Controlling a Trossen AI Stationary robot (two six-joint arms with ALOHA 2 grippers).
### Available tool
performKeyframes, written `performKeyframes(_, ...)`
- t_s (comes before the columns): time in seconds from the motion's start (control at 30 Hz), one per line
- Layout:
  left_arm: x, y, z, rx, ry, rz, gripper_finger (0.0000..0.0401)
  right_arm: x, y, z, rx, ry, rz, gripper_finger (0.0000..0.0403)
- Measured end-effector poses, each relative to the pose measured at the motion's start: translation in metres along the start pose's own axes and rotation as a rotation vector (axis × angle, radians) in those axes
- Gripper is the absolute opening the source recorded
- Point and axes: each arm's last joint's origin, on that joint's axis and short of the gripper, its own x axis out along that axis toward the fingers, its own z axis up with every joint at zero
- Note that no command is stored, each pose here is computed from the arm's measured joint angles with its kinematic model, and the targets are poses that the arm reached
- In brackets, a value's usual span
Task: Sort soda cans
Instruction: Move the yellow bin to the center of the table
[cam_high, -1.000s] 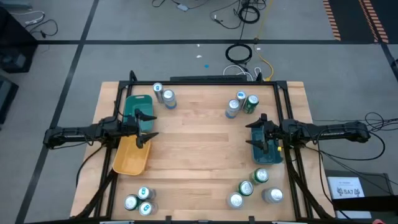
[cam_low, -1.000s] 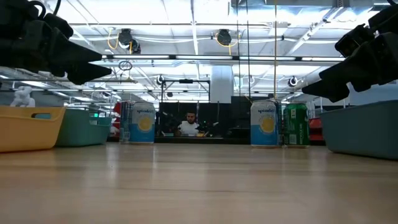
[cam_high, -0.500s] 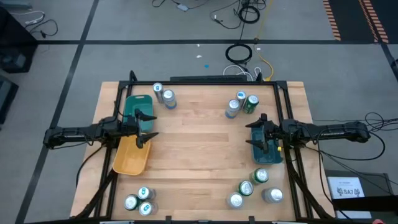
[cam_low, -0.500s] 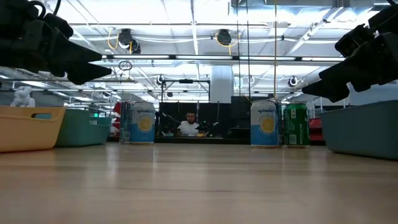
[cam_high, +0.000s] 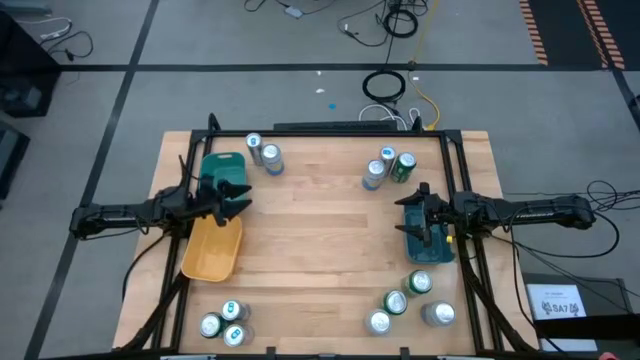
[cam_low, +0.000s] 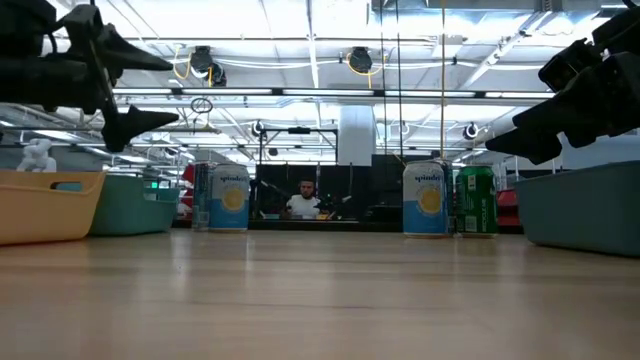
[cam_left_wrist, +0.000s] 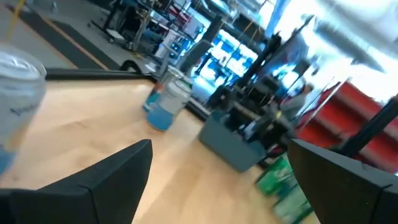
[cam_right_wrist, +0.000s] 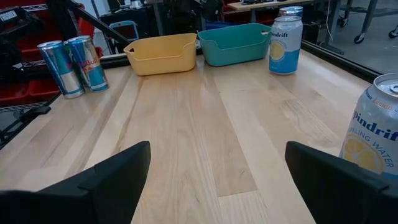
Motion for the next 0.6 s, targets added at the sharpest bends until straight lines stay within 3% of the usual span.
performKeyframes(0.13, 0.0000, 0.0000, 0.0006, -0.081, -0.013, 0.007, 0.0382, 0.0000, 0.0000, -0.0001, 0.000, 0.001, 0.000, 0.0365)
performKeyframes(0.27, -0.0001, 0.0018, 0.0023, -0.084, -0.068, 0.069, 0.0382, 0.0000, 0.0000, -0.0001, 0.000, 0.001, 0.000, 0.0365)
performKeyframes(0.6, -0.0003, 0.0055, -0.0014, -0.061, -0.042, 0.124, 0.0382, 0.0000, 0.0000, -0.0001, 0.000, 0.001, 0.000, 0.0365)
